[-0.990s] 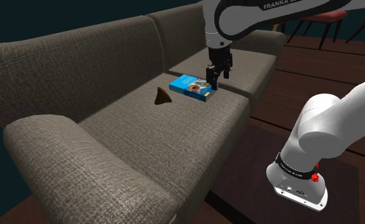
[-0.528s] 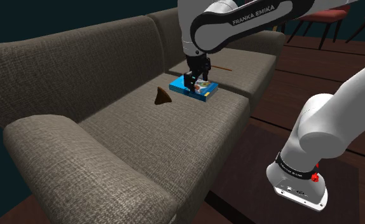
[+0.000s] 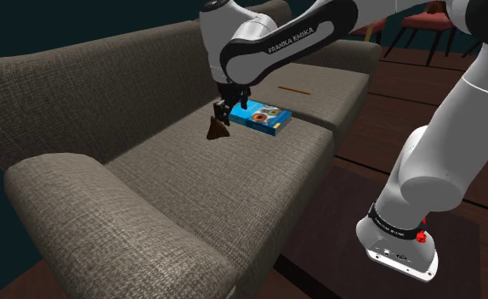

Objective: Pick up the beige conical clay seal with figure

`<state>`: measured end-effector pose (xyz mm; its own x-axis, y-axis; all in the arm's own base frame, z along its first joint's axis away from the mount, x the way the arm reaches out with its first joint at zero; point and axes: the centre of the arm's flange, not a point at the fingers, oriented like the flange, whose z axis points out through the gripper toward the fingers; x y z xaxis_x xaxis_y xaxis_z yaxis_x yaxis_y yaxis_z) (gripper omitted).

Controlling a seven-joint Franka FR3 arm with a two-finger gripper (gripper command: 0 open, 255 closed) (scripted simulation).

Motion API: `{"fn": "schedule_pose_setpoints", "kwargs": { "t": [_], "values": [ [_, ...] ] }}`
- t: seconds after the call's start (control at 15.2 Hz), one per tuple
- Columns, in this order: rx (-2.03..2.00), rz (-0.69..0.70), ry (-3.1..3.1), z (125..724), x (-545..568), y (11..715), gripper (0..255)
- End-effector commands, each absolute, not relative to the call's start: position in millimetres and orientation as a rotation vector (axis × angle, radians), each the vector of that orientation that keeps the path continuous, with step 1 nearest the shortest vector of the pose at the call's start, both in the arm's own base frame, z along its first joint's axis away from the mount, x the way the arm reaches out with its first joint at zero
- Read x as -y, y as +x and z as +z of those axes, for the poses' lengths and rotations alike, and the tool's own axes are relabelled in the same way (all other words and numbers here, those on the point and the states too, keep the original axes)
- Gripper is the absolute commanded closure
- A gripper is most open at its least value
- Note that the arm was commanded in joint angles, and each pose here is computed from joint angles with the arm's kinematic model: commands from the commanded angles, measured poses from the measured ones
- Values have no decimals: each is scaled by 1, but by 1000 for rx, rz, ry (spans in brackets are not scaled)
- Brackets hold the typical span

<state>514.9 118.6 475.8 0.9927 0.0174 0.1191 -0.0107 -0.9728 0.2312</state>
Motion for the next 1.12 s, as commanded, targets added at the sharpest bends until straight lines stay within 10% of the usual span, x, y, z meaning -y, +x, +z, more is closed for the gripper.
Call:
{"fn": "schedule_pose_setpoints", "kwargs": {
  "t": [0.0,0.86,0.92,1.06],
  "values": [
    [-14,217,2886,471,-132,534,0],
    [-30,284,2855,425,-157,569,0],
    [-30,284,2855,425,-156,570,255],
    [-30,284,2855,425,-156,570,255]
  ]
}}
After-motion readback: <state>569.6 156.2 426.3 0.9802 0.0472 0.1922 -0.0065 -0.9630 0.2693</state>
